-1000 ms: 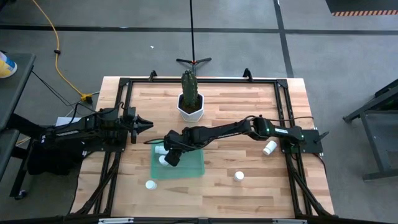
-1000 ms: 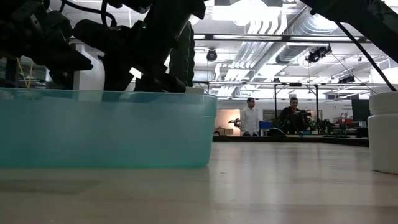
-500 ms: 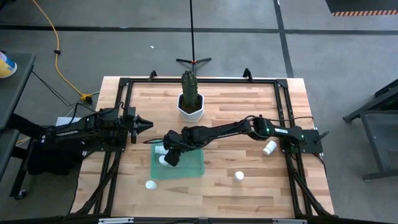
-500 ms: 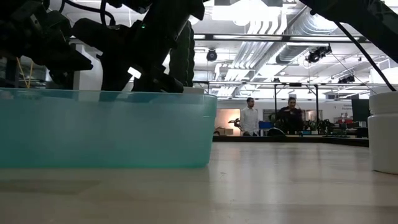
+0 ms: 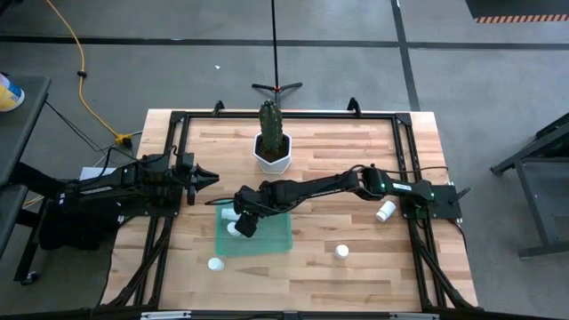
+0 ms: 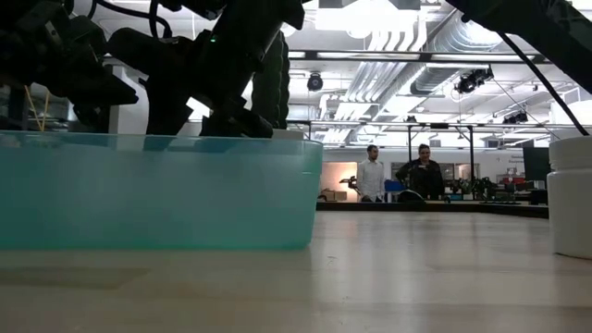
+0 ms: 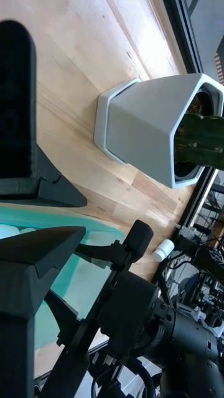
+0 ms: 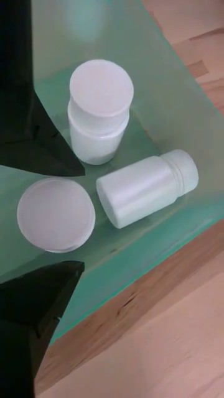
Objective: Pick and place pill bottles into a basket
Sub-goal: Put the white pill bottle into the green bin
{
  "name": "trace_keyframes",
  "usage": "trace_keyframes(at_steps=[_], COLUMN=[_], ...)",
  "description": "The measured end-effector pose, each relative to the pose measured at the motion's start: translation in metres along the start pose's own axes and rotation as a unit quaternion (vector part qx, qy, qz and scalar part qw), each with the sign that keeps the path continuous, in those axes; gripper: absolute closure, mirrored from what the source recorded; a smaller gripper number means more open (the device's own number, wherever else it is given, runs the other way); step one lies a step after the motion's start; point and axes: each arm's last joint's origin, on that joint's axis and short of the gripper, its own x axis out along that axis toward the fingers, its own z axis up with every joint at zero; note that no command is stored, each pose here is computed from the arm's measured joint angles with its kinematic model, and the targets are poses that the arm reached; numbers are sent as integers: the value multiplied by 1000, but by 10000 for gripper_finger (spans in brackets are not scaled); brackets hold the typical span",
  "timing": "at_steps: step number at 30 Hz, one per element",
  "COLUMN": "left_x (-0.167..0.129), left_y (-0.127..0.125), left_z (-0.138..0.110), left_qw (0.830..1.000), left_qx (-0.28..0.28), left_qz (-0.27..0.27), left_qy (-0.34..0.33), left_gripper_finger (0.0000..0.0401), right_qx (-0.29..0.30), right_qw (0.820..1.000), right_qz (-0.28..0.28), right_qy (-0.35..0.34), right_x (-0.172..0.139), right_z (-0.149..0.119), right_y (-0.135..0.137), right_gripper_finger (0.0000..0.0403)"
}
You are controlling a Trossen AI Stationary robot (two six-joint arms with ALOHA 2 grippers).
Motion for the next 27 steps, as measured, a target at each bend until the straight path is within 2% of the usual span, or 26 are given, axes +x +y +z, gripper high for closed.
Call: trace_keyframes(at_steps=[11,19,27], left_x=[0,0,0], left_y=[0,0,0], left_z=[0,0,0], left_qw=[1000,1000,1000], left_qx=[0,0,0], left_qz=[0,0,0], left_qy=[0,0,0], left_gripper_finger=[304,304,304], right_qx=[-9,-23,-33], right_qw=[1000,998,997], right_qz=[13,29,11], right_qy=[-15,-53,-62], right_x=[-9,-30,-58], right_z=[9,29,37], right_y=[2,3,-2], right_gripper_finger=[158,157,157])
